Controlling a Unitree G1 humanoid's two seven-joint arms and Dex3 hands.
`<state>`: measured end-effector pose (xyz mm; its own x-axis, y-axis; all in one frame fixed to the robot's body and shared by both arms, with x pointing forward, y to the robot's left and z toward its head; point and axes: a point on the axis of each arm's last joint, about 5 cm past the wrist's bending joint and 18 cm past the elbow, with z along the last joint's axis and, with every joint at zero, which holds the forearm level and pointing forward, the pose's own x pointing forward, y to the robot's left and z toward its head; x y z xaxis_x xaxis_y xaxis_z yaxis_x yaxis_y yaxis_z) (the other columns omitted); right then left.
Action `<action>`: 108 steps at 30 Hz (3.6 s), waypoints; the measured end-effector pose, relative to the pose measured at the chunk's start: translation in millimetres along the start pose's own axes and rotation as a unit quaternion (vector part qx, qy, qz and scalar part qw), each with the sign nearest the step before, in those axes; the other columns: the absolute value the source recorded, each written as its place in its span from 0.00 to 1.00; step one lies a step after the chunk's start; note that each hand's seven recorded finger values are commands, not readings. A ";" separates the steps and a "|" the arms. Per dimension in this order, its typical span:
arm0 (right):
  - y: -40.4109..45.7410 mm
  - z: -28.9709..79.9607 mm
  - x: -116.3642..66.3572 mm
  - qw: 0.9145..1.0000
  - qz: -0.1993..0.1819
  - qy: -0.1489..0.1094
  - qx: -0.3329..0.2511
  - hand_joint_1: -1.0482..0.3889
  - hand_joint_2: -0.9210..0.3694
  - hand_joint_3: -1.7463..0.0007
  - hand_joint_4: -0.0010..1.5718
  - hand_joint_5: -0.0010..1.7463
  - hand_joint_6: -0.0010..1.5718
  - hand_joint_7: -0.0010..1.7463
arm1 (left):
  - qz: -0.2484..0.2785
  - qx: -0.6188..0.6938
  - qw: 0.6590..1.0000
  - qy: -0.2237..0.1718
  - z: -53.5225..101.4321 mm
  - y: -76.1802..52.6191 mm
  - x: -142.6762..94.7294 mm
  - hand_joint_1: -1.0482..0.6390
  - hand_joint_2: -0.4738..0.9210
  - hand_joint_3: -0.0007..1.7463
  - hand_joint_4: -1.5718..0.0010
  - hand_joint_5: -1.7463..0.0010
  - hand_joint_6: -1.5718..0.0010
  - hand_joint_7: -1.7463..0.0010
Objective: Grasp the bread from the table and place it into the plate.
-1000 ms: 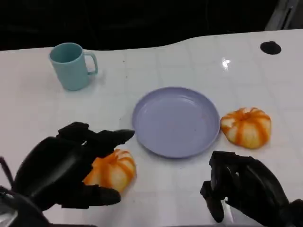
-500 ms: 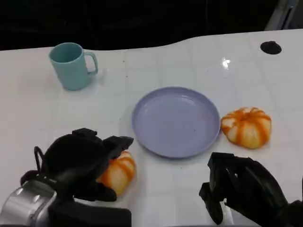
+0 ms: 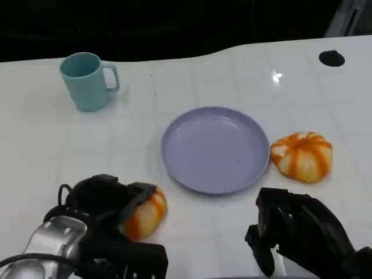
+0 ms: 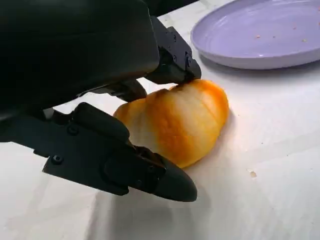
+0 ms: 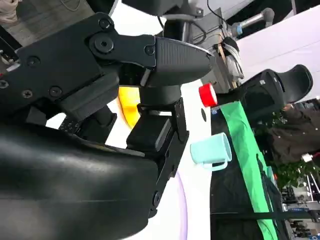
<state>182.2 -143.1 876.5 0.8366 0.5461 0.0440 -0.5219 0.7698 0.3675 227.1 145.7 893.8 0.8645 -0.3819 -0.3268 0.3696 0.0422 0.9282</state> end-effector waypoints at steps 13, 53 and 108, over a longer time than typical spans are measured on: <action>0.7 0.6 -0.9 1.000 0.001 0.000 0.000 0.07 0.15 0.59 0.78 0.95 0.66 0.86 | 0.142 -0.043 0.988 -0.040 -15.0 -29.4 5.5 0.45 0.88 0.40 0.45 0.01 0.50 0.11; 0.4 0.4 -2.5 1.000 0.000 0.003 0.005 0.07 0.16 0.58 0.77 0.95 0.67 0.86 | 0.313 -0.020 0.943 -0.112 9.0 47.0 11.8 0.48 0.62 0.67 0.43 0.00 0.52 0.06; 2.1 0.6 -6.3 1.000 0.002 0.000 0.001 0.08 0.14 0.61 0.77 0.94 0.65 0.87 | 0.092 -0.055 0.978 -0.180 39.4 61.5 56.7 0.12 1.00 0.23 0.96 0.82 0.87 0.97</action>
<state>175.9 -145.1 877.6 0.8345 0.5491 0.0460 -0.5250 0.7670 0.3689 285.4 90.2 939.4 0.7516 -0.6574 -0.0542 0.2703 0.2320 0.9344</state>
